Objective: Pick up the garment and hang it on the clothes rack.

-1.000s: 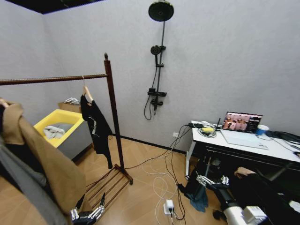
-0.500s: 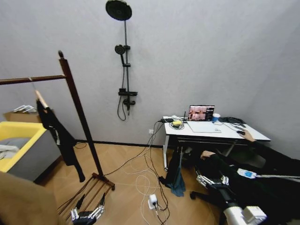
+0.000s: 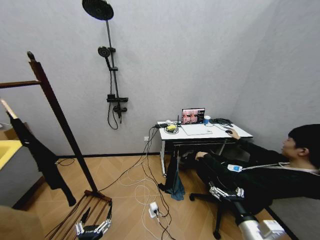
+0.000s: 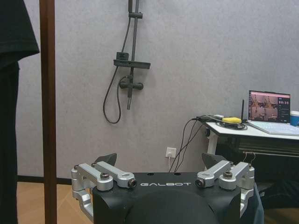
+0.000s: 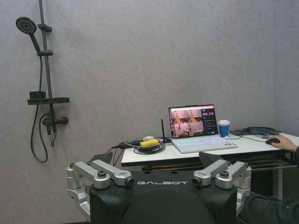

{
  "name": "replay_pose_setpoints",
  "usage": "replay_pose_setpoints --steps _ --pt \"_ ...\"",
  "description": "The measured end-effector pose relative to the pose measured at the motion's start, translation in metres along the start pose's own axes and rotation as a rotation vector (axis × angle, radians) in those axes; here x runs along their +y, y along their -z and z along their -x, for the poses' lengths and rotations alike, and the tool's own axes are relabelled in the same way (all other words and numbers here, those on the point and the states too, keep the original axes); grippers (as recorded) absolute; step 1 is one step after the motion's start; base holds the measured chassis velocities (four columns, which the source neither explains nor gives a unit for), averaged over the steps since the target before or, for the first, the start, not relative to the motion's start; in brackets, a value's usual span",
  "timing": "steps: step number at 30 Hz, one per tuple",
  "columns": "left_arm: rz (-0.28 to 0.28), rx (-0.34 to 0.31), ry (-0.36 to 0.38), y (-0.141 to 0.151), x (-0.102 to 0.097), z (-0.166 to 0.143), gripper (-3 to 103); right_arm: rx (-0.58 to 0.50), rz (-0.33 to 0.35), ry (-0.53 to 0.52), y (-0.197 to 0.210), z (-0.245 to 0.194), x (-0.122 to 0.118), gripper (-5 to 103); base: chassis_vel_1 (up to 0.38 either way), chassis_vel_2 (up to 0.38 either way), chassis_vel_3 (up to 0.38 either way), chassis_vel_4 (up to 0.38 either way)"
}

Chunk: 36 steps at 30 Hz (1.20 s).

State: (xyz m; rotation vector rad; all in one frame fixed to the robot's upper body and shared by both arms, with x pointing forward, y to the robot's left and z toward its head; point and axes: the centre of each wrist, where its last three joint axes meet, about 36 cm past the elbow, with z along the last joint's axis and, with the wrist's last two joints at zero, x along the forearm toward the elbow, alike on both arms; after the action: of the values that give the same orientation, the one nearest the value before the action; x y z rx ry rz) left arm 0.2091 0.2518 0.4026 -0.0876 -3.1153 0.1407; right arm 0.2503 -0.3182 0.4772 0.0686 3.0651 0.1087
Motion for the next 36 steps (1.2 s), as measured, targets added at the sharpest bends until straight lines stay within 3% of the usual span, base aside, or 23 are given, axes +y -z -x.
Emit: replay_pose_setpoints --steps 36 --pt "0.000 0.000 0.000 0.0000 0.0000 0.0000 100 0.000 0.000 0.000 0.0000 0.0000 0.0000 100 0.350 -0.308 -0.357 0.302"
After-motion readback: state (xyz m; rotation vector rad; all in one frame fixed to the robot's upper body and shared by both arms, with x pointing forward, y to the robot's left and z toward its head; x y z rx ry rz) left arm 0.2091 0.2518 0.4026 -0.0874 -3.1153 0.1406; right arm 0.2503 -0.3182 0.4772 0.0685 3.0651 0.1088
